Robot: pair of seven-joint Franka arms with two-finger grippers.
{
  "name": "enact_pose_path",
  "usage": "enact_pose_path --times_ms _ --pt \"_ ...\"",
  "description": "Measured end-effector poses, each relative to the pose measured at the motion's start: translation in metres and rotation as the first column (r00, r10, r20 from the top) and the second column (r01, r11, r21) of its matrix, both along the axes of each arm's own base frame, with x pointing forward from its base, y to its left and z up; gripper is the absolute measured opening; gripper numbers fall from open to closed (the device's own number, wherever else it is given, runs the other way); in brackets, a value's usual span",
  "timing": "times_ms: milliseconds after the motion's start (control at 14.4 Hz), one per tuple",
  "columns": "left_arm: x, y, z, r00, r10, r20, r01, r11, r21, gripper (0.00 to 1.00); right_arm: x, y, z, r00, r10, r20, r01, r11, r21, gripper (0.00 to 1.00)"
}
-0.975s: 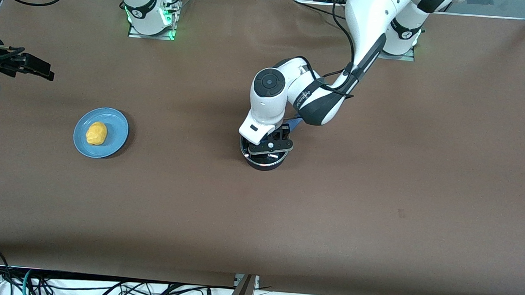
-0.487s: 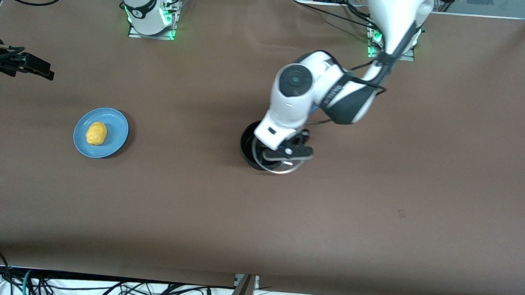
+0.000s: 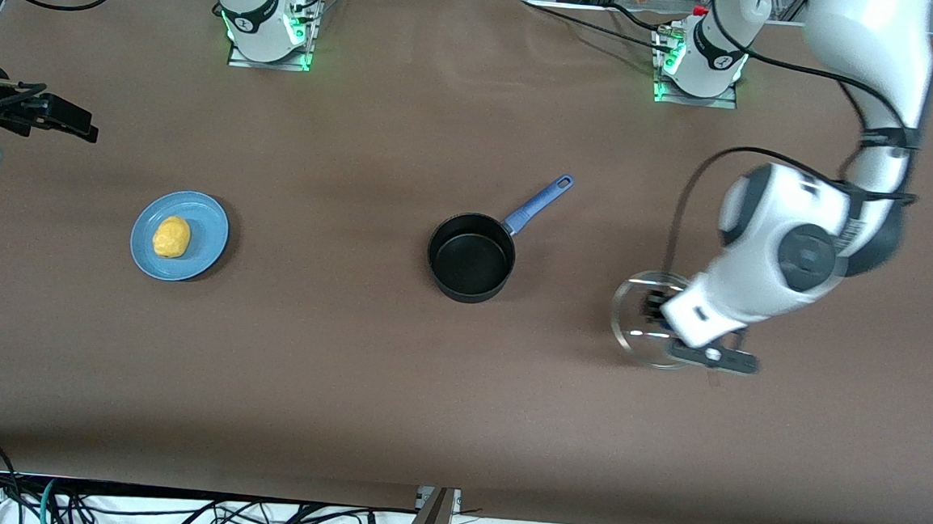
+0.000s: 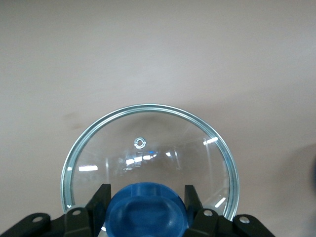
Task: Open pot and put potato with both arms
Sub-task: 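Lift the lid with the left gripper while the right gripper reaches the potato, then set the lid down with the left gripper while the right gripper grasps potato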
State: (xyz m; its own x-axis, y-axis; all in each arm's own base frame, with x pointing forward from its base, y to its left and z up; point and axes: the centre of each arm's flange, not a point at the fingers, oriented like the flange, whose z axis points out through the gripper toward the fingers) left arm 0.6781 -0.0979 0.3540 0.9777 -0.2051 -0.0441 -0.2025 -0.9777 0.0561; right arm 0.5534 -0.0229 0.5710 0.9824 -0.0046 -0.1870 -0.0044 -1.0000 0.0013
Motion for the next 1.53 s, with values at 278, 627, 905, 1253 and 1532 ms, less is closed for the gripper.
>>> enact_pose_path --times_ms 278,627,905,1253,1532 --pt "-0.016 0.125 -0.065 0.994 -0.104 0.013 0.104 0.994 0.012 0.66 0.013 0.064 -0.050 0.991 0.104 -0.089 -0.105 0.994 -0.006 1.00" --pt "-0.046 0.165 -0.133 0.991 -0.137 0.007 0.137 0.990 0.026 0.66 0.038 0.045 -0.145 0.988 0.138 -0.076 -0.148 0.977 -0.150 1.00" --pt "-0.048 0.179 -0.144 0.994 -0.112 0.014 0.112 0.994 0.018 0.80 0.022 0.009 -0.240 0.987 0.157 0.013 -0.152 0.970 -0.187 1.00" --pt "-0.031 0.147 -0.048 1.000 -0.031 -0.003 0.030 0.999 -0.044 1.00 -0.005 -0.018 -0.352 0.979 0.175 0.107 -0.154 0.972 -0.177 1.00" --pt "-0.036 0.117 0.103 0.995 0.091 -0.050 -0.094 0.993 -0.064 1.00 -0.004 -0.017 -0.376 0.975 0.186 0.121 -0.163 0.971 -0.176 0.95"
